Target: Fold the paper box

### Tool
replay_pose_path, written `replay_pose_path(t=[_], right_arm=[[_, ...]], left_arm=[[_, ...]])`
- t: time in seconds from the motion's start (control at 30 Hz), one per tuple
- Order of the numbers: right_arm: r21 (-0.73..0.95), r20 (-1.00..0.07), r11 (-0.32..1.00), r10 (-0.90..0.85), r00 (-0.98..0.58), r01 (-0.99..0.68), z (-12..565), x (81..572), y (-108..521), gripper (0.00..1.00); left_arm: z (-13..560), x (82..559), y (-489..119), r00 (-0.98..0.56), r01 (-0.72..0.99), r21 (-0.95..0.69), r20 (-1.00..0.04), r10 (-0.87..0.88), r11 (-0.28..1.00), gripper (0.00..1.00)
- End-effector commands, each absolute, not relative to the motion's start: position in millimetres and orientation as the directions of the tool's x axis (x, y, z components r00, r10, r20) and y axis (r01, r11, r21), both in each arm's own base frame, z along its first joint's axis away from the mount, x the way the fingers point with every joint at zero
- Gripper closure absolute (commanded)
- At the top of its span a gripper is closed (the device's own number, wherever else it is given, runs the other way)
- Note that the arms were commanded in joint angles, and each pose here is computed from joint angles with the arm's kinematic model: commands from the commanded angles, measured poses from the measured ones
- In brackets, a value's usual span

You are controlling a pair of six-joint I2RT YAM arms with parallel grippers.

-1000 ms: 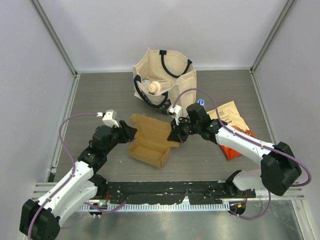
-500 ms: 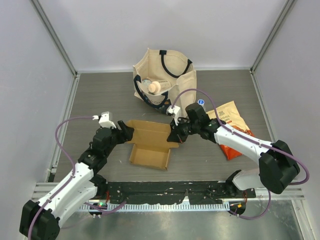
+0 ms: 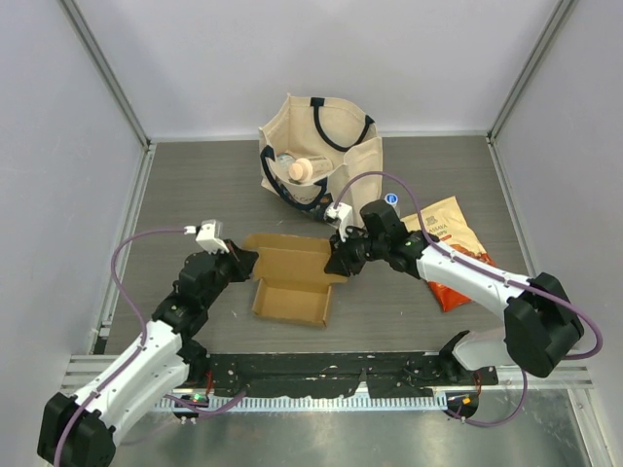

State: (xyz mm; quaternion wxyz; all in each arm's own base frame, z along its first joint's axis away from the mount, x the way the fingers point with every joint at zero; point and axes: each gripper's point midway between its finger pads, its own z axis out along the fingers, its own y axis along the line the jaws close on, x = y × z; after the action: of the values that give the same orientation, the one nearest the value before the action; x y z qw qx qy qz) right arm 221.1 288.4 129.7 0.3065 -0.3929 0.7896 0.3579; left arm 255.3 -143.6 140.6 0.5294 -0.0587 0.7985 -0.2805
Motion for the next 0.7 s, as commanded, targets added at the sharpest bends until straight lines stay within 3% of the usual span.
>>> replay_pose_path(t=[0.0, 0.07, 0.2, 0.5, 0.6, 0.67], right_arm=[[0.316, -0.805, 0.513, -0.3, -0.512, -0.798, 159.3, 246.1, 295.8, 0.72], [0.331, -0.773, 0.611, -0.262, -0.577, -0.72, 153.8, 253.4, 286.0, 0.62], [0.35, -0.714, 0.674, -0.258, -0.651, -0.651, 146.5, 249.3, 274.9, 0.55], [0.277, -0.744, 0.698, -0.279, -0.607, -0.66, 152.3, 267.4, 273.6, 0.55], [0.256, -0.75, 0.721, -0.272, -0.603, -0.644, 148.5, 278.5, 274.5, 0.6], [0.245, -0.767, 0.738, -0.249, -0.592, -0.629, 150.0, 285.5, 274.2, 0.69]], left_arm=[[150.3, 267.9, -140.3, -0.401, 0.194, -0.472, -0.838, -0.37, 0.86, 0.99], [150.6, 269.7, -139.3, -0.404, 0.183, -0.466, -0.838, -0.366, 0.866, 1.0], [157.4, 268.4, -137.6, -0.363, 0.206, -0.453, -0.858, -0.362, 0.867, 1.0], [165.6, 263.8, -139.0, -0.338, 0.241, -0.448, -0.87, -0.358, 0.861, 1.0], [165.0, 263.0, -140.5, -0.341, 0.249, -0.443, -0.873, -0.35, 0.861, 1.0], [164.6, 263.2, -140.0, -0.34, 0.246, -0.438, -0.874, -0.346, 0.865, 1.0]])
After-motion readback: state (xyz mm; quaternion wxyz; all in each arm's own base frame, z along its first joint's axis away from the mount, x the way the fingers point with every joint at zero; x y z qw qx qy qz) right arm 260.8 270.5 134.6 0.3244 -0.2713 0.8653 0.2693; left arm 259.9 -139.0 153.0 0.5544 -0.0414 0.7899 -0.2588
